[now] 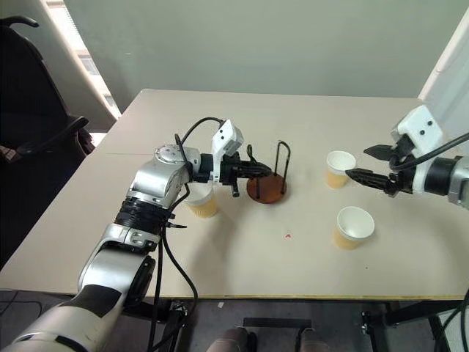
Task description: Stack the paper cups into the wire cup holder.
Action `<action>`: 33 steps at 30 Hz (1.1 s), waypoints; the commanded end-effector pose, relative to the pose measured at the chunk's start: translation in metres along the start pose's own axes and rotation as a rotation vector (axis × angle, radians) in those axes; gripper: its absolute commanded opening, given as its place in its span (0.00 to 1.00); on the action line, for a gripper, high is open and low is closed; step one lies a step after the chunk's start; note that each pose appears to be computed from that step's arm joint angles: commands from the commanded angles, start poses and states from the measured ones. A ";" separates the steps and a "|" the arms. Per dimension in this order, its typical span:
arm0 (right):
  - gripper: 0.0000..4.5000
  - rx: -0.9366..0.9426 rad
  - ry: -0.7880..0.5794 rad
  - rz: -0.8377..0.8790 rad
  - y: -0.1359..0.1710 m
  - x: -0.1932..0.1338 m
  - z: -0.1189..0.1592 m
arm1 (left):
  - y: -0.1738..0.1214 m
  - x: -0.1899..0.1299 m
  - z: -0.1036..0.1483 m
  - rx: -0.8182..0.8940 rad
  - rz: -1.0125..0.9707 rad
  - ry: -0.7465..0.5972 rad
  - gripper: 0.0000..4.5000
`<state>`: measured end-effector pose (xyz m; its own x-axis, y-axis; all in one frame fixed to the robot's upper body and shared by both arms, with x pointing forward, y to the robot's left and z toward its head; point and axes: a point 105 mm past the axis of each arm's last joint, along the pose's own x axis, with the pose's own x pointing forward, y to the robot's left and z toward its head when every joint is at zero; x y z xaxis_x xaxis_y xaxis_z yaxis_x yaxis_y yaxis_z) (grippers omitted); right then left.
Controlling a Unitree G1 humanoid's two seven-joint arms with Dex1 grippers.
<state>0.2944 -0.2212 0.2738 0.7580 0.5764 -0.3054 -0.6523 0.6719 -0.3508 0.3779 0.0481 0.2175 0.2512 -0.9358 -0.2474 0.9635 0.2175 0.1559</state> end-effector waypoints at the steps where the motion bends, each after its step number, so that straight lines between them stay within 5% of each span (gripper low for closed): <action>1: 0.76 -0.011 -0.042 0.027 0.007 -0.024 0.019 | -0.015 0.004 0.014 0.040 -0.073 -0.035 0.01; 14: 0.76 0.015 -0.026 0.120 0.031 -0.027 0.022 | -0.051 0.035 -0.004 -0.055 -0.184 -0.040 0.01; 26: 0.76 -0.047 -0.048 0.160 0.031 -0.011 0.031 | -0.077 0.029 -0.027 -0.037 -0.285 0.045 0.01; 27: 0.76 -0.051 -0.047 0.171 0.032 -0.009 0.031 | -0.076 0.028 -0.028 -0.027 -0.286 0.054 0.14; 33: 0.76 -0.102 -0.038 0.214 0.030 0.002 0.033 | -0.068 0.020 -0.035 0.054 -0.247 0.100 0.61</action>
<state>0.2754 -0.1840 0.2802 0.5854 0.7265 -0.3598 -0.8098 0.5030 -0.3020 0.3211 0.0239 0.1610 0.0115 -0.9265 -0.3761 0.9981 -0.0122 0.0605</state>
